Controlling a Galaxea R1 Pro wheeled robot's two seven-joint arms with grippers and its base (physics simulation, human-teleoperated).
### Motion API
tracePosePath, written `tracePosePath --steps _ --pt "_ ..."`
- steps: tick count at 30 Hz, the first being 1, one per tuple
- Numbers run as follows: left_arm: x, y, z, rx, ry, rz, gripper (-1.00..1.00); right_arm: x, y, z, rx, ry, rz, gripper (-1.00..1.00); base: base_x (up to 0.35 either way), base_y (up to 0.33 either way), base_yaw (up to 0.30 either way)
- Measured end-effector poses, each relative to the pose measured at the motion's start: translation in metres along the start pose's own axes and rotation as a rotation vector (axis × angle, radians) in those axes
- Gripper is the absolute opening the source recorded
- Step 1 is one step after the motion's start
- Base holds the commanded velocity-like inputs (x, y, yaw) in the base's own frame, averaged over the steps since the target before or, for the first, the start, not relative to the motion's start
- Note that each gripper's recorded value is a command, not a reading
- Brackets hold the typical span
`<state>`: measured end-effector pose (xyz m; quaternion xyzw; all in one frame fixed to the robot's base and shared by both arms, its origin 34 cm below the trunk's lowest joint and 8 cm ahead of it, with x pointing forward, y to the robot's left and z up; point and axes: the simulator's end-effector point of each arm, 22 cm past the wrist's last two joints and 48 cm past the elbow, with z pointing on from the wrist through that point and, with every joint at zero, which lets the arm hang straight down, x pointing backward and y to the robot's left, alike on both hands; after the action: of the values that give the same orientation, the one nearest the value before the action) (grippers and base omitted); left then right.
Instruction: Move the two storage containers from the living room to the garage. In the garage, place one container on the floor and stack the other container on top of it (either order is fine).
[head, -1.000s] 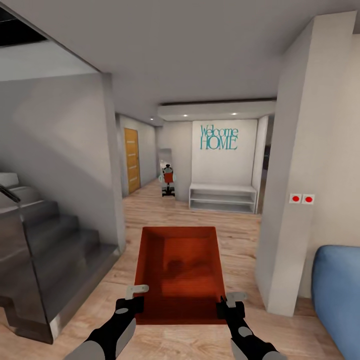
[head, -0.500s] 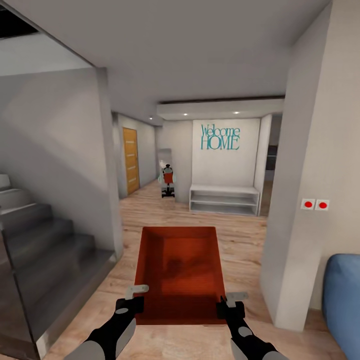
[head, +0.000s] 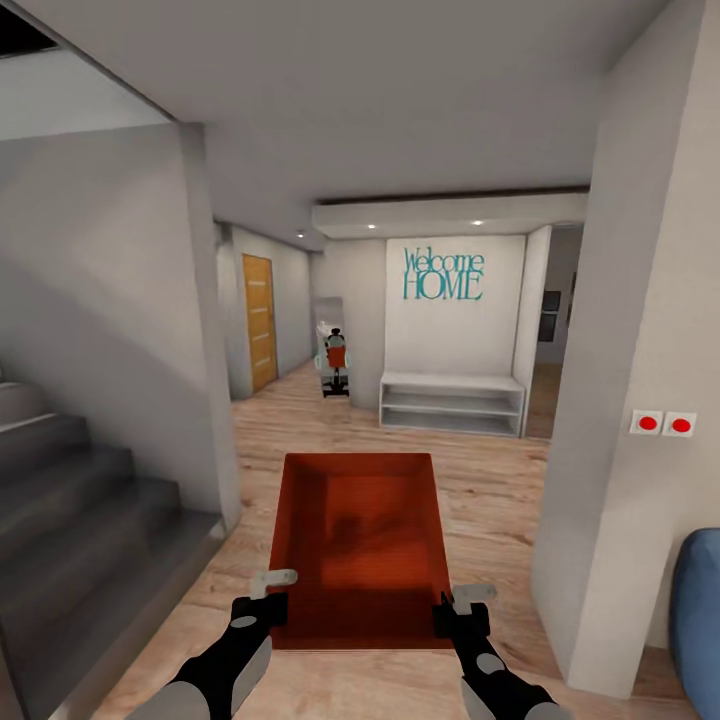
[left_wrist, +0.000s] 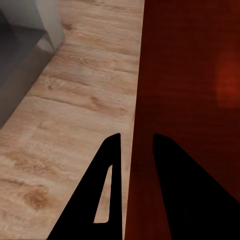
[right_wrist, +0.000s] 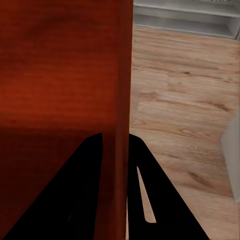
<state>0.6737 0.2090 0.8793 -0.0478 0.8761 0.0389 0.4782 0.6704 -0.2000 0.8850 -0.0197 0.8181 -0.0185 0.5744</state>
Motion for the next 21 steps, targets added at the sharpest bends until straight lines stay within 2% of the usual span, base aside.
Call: tracePosePath --steps 21 --pt "-0.0006 -0.0002 -0.0001 0.000 -0.002 -0.001 -1.00 -0.0006 -0.0002 0.0001 0.000 -0.003 0.000 -1.00 0.322 0.000 0.000"
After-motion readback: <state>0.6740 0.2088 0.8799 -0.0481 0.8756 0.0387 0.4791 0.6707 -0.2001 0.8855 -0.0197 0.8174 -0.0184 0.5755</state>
